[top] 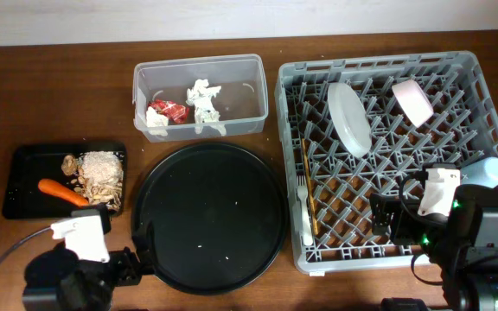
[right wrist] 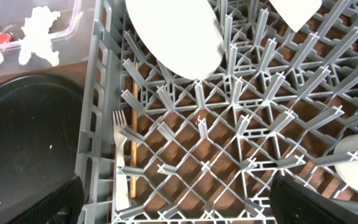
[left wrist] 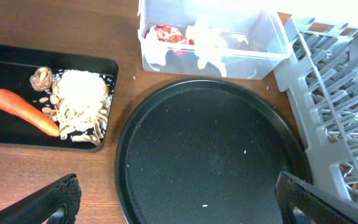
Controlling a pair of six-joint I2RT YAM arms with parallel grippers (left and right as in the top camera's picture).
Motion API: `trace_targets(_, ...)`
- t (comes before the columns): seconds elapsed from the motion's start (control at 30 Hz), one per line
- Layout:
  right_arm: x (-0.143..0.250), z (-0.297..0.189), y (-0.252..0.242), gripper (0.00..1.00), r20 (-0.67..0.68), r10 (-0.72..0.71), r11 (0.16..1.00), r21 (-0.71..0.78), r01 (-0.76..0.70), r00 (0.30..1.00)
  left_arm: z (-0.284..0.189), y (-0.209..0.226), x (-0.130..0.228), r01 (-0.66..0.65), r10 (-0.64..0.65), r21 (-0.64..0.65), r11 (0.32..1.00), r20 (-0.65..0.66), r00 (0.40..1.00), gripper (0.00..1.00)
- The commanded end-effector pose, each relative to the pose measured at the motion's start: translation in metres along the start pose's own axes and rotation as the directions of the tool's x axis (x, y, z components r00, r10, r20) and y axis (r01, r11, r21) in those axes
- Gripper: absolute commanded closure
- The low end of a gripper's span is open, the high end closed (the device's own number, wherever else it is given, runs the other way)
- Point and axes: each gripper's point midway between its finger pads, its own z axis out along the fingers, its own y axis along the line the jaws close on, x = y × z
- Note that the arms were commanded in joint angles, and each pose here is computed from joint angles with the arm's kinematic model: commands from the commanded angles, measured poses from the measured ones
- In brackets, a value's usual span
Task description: Sort waste into correct bins and load items into the dishwasher rack
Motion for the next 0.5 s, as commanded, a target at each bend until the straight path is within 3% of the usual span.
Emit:
trace_targets(0.0, 0.0013, 0.0023, -0.0040, 0.02, -0.007, 0.010, 1.000, 0.019, -0.010, 1.000, -0.0007, 0.0013, 0.0037, 0.039, -0.039, -0.005, 0.999, -0.003, 0.999, 0.01)
trace_targets(0.47, 0.0014, 0.0009, -0.0048, 0.02, -0.002, 0.005, 1.000, 0.025, -0.005, 1.000, -0.0007, 0.0014, 0.0040, 0.039, -0.039, -0.005, 0.999, -0.005, 0.999, 0.01)
